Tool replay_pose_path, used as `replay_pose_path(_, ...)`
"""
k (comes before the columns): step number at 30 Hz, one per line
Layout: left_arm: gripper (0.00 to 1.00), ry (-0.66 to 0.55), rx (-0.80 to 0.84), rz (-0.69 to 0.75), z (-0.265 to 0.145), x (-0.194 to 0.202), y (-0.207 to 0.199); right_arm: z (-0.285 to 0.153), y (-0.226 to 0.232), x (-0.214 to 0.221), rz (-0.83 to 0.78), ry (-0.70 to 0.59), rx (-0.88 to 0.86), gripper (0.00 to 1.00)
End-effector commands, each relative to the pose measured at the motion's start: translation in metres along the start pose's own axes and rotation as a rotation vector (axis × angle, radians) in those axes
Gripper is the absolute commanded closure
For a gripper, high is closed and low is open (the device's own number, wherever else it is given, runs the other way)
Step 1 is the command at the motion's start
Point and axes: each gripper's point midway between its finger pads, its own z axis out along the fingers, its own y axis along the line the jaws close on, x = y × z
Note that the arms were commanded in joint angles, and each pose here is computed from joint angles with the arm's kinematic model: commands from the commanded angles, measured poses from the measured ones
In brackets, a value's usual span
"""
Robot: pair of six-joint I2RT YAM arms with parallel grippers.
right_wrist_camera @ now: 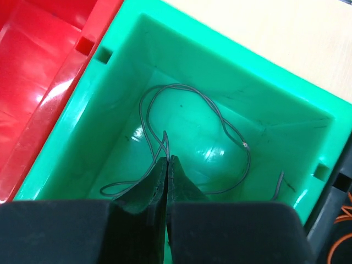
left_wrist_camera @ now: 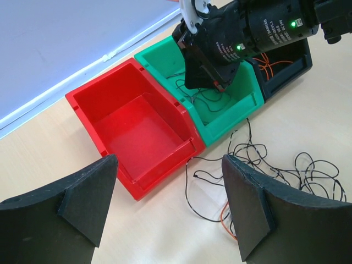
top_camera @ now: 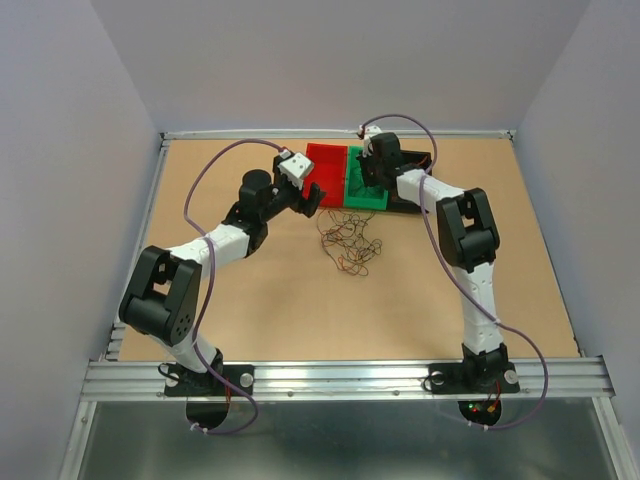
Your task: Untangle the cables
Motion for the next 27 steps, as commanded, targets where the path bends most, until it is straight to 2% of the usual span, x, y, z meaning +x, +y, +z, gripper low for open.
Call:
replay_pose_path(1, 0.13, -0.084, -0.031, 0.044, 0.000, -0.034, 0.008, -0.001, 0.000, 0.041, -0.111, 0.178, 0.066, 0.99)
replay_pose_path(7, 0.13, -0.105, -0.040, 0.048, -0.009, -0.042, 0.007, -0.032, 0.018, 0.068, -0.298, 0.299, -0.007, 0.99)
replay_pose_path(11, 0.13, -0.115, -0.053, 0.045, -0.012, -0.047, 0.008, -0.062, 0.009, 0.065, -0.413, 0.333, 0.059, 0.99)
replay_pose_path(16, 0.13, -0.120, -0.055, 0.045, -0.014, -0.049, 0.008, -0.095, -0.012, 0.088, -0.536, 0.436, 0.079, 1.00)
replay_pose_path(19, 0.13, -0.118, -0.046, 0.043, -0.013, -0.049, 0.007, -0.099, -0.015, 0.079, -0.489, 0.405, 0.043, 0.99)
replay_pose_path(23, 0.13, -0.111, -0.022, 0.050, -0.010, -0.047, 0.001, -0.105, -0.008, 0.046, -0.426, 0.321, 0.028, 0.99)
replay_pose_path(27, 0.12, -0.105, -0.010, 0.068, -0.007, -0.045, -0.007, -0.107, 0.007, 0.007, -0.367, 0.221, -0.016, 0.95)
